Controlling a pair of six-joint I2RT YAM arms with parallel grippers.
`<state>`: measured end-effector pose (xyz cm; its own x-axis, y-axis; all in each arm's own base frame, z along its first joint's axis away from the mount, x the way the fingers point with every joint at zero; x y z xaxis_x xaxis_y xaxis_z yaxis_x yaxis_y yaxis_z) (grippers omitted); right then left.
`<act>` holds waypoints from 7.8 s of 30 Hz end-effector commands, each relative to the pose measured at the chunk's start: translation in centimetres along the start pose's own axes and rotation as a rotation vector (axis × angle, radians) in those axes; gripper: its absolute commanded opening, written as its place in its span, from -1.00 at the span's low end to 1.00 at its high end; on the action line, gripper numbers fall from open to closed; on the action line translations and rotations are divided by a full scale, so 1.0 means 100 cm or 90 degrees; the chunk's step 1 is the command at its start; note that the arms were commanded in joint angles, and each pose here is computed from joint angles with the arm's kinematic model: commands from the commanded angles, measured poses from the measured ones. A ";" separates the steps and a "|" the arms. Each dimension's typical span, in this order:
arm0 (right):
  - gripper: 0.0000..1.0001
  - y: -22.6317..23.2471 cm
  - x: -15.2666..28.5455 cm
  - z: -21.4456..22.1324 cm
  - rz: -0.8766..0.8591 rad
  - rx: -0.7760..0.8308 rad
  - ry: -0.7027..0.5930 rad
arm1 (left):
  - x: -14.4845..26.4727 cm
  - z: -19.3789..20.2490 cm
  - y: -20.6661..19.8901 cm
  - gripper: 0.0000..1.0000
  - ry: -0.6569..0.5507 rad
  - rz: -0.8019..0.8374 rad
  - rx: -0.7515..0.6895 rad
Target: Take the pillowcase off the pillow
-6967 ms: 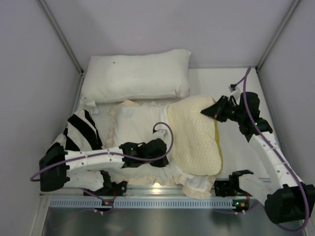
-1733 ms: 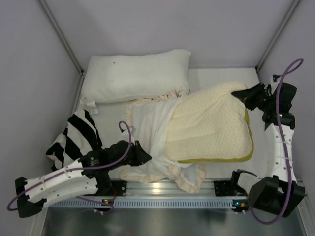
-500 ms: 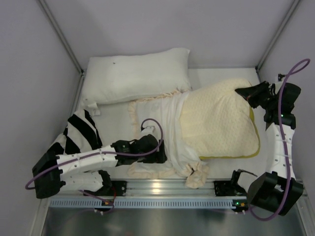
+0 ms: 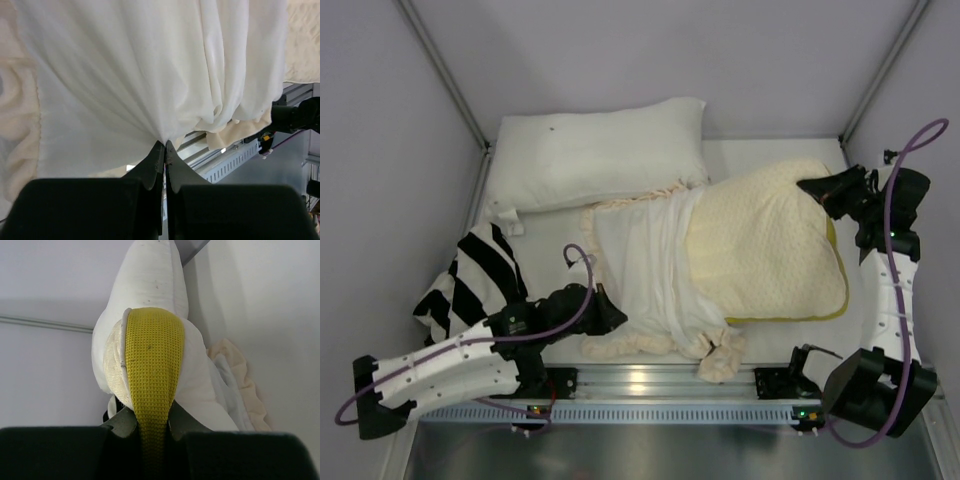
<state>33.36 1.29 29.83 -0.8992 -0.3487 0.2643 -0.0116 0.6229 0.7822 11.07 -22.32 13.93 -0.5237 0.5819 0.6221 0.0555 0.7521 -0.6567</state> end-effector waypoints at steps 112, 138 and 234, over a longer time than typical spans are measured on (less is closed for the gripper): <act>-1.00 0.115 0.043 0.015 -0.109 0.211 -0.042 | -0.001 -0.220 0.081 -1.00 -0.141 -0.300 -0.049; 0.56 -0.003 -0.026 0.034 0.125 0.259 0.051 | 0.023 -0.190 0.026 -1.00 -0.128 -0.097 -0.036; -1.00 0.054 -0.012 0.293 -0.003 0.646 0.219 | 0.027 -0.200 0.038 -1.00 -0.209 -0.129 0.030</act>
<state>21.27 27.90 15.50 -0.6625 -0.5155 0.5435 -0.5820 0.8110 0.0597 24.82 -12.64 19.85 -0.6883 0.3430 0.6391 -0.1334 0.8062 -0.5764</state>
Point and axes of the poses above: each gripper's point midway between its finger pads, its own x axis back along the fingers, its own y axis along the line the jaws close on, z = x × y, the point moved 1 cm from there along x, back along the fingers, and after that the axes turned 7 degrees about x, right-handed, at the moved point
